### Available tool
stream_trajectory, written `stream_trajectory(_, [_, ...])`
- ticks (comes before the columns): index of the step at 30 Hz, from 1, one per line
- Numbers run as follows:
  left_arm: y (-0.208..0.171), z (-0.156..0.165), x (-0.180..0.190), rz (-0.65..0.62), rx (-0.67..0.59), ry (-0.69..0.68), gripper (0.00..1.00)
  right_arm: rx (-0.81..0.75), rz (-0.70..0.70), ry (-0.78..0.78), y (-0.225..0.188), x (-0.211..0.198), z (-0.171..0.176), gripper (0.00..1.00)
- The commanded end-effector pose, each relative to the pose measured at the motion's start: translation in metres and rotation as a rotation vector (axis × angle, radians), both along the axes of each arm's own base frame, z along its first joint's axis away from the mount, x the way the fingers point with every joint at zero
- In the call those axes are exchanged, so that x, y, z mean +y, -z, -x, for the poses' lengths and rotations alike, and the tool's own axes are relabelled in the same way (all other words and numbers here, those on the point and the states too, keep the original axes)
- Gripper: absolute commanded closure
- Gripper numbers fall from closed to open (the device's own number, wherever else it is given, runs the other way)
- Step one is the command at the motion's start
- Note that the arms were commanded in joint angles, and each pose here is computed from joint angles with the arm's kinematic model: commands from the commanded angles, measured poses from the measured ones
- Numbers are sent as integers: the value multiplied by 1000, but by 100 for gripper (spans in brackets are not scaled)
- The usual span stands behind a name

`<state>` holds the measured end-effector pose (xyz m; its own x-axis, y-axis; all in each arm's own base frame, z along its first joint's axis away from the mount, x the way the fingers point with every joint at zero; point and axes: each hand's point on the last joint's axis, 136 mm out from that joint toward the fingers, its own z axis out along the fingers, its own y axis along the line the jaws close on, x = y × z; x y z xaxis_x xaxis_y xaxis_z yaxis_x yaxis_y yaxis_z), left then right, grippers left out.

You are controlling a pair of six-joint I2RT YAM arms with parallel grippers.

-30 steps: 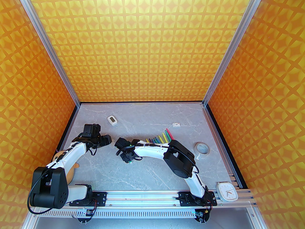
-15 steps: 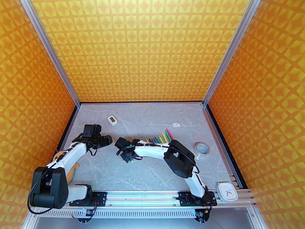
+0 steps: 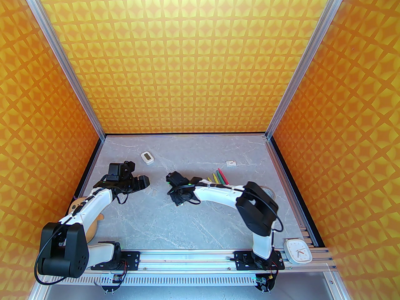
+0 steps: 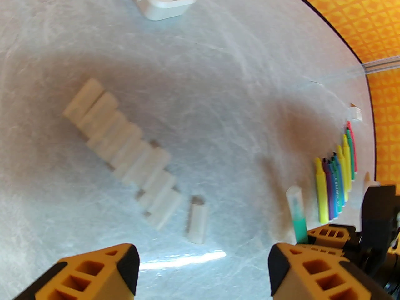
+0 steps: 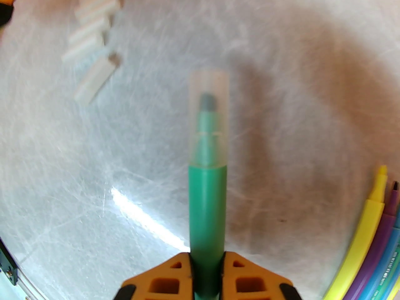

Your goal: Open the pen caps

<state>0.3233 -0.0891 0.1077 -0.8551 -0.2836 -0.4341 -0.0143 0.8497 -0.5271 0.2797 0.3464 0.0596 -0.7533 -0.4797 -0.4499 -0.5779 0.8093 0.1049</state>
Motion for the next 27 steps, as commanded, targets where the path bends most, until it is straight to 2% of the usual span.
stream_trajectory(1, [-13, 1, -22, 97, -44, 62, 29, -27, -106, -32, -21, 5, 0, 95])
stream_trajectory(7, [-28, 4, -54, 195, -85, 174, 29, -32, -189, -47, -38, 7, -1, 95])
stream_trajectory(15, [-37, -1, -78, 289, -105, 220, 31, -59, -245, -65, -52, 8, -2, 96])
stream_trajectory(27, [-44, -1, -104, 356, -112, 275, 36, -81, -317, -106, -70, 13, 5, 96])
